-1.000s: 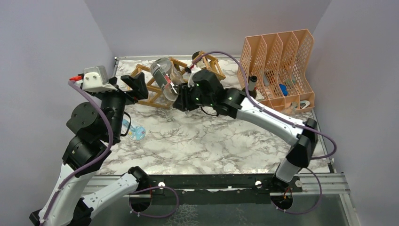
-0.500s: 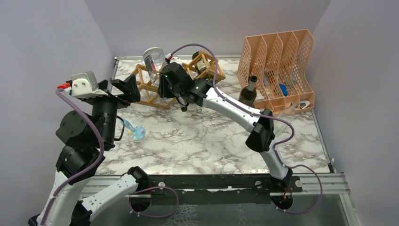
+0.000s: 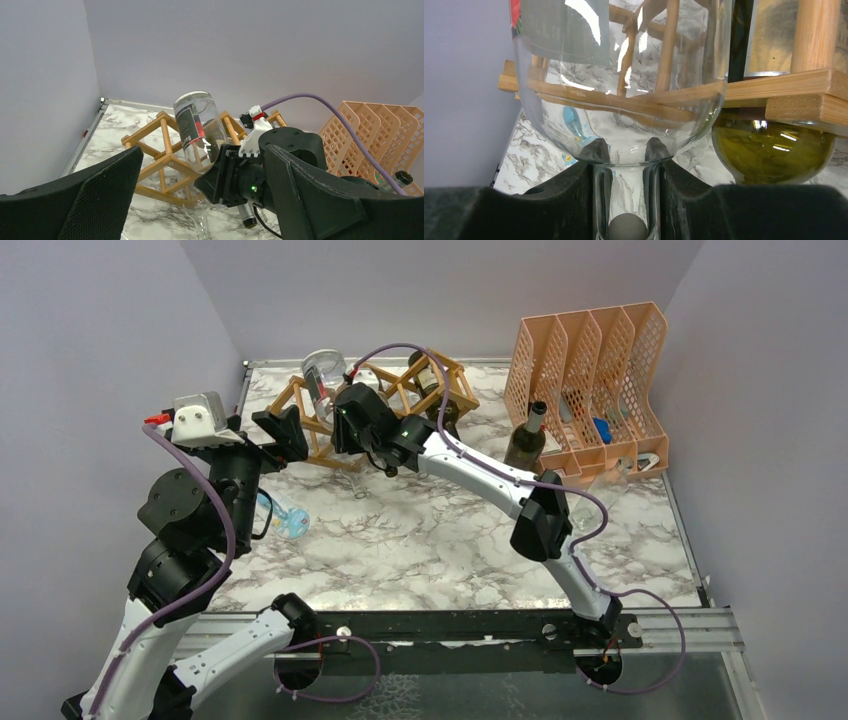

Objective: Put the wine bottle on the wine rack

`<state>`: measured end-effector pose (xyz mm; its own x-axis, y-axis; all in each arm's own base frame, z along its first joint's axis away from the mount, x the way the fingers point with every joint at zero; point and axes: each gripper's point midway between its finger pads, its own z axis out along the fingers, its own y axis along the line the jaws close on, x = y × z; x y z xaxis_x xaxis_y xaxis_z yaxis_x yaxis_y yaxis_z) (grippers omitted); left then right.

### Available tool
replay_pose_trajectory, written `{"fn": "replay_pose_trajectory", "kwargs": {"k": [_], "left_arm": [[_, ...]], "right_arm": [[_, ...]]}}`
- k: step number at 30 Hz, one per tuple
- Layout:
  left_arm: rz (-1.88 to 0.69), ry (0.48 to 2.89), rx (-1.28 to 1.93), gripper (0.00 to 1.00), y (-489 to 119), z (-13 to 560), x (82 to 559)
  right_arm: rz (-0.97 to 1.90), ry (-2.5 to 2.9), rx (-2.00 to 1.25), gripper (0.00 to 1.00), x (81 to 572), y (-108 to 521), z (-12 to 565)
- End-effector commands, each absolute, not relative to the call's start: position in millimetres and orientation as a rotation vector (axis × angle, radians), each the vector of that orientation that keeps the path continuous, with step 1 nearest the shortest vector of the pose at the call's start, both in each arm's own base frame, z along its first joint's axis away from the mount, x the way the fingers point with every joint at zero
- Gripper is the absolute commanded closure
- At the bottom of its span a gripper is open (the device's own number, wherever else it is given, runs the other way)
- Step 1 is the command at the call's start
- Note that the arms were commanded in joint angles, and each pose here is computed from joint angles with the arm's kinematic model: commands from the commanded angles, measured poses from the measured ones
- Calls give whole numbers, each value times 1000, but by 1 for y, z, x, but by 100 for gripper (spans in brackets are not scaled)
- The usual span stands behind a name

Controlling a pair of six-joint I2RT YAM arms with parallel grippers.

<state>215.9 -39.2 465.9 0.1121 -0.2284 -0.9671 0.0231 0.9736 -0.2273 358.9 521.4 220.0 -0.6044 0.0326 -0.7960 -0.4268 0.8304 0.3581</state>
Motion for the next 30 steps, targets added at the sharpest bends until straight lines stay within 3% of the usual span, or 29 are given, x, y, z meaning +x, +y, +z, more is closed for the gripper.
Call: {"fn": "replay_pose_trajectory", "kwargs": {"k": [1,9,18,21,24,30], "left_arm": [[-207,1448,-175,3,-40,466,214],[-218,1450,-179,3,-41,465,214],[-206,1459,-178,3,-42,462,217],[-201,1464,-175,3,-43,460,218],[-202,1467,-173,3,-44,459,219],[-204,1470,-169,3,-46,459,220]], "right_arm": [[785,1824,-151,69,384,533,316],[730,1857,-159,51,386,528,299],[715,1917,-167,52,374,515,288],[746,1925,-176,61,366,512,291],[781,1920,-173,64,360,509,297],[774,1936,-192,49,355,505,293]]}}
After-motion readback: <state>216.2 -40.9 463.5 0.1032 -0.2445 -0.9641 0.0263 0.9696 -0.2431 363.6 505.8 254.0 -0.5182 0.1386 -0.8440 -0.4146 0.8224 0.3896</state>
